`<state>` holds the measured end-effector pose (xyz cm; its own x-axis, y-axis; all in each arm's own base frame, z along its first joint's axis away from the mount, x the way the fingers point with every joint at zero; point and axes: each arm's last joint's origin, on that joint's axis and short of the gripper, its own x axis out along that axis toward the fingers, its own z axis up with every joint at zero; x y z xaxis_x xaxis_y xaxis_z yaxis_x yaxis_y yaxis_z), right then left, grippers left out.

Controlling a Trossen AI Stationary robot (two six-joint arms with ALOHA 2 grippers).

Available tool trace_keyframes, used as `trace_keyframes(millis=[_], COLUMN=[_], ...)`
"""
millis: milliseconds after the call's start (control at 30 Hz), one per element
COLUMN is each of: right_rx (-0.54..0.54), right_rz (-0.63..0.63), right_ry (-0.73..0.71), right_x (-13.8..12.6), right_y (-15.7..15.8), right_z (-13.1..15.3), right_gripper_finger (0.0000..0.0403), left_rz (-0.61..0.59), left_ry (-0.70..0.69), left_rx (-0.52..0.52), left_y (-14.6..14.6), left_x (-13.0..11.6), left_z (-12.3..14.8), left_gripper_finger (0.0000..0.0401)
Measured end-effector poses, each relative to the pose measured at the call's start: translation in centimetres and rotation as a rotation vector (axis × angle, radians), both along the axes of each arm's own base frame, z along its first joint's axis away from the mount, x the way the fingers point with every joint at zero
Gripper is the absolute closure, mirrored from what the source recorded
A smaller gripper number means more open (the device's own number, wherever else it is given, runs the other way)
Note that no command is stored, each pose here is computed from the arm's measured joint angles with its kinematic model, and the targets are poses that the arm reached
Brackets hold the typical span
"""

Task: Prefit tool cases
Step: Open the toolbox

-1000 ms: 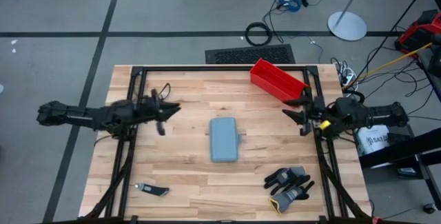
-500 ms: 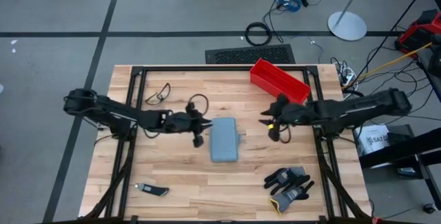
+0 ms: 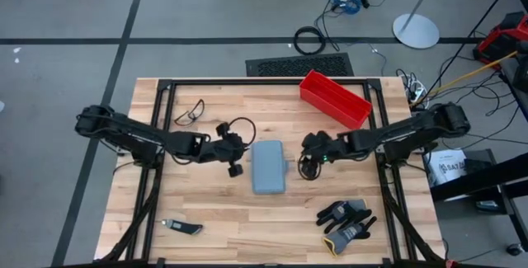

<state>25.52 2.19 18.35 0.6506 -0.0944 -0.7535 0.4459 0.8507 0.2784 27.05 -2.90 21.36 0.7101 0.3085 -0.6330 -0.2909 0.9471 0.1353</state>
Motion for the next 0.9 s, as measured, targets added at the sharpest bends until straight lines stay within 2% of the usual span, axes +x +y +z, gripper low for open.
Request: trace_keyframes(millis=[67,200,400,633,900], right_rx=[0.046,0.068,0.08,0.077,0.088], right_rz=[-0.003,-0.032,-0.071,-0.056,-0.077], right_ry=[-0.014,0.006,0.01,-0.063,-0.025], right_x=[0.7,1.7,2.5,3.3,3.1], right_y=[0.2,0.2,-0.2,-0.3,-0.4], right_z=[-0.6,-2.3,-3.7,-3.6,-3.9], right_gripper_finger=[0.0208,0.0193,0.0197,0.0204,0.0205], left_rz=[0.013,0.009,0.005,0.028,0.03], left_ry=[0.038,0.07,0.088,0.098,0.098], left_rx=[-0.013,-0.021,-0.033,-0.061,-0.063], left_y=[-0.1,-0.6,-1.2,-1.4,-1.4], left_x=[-0.4,-0.8,-1.1,-1.3,-1.3], left_z=[-0.2,-0.5,-0.8,-1.0,-1.0], left_gripper_finger=[0.0333,0.0333,0.0333,0.0333,0.0333])
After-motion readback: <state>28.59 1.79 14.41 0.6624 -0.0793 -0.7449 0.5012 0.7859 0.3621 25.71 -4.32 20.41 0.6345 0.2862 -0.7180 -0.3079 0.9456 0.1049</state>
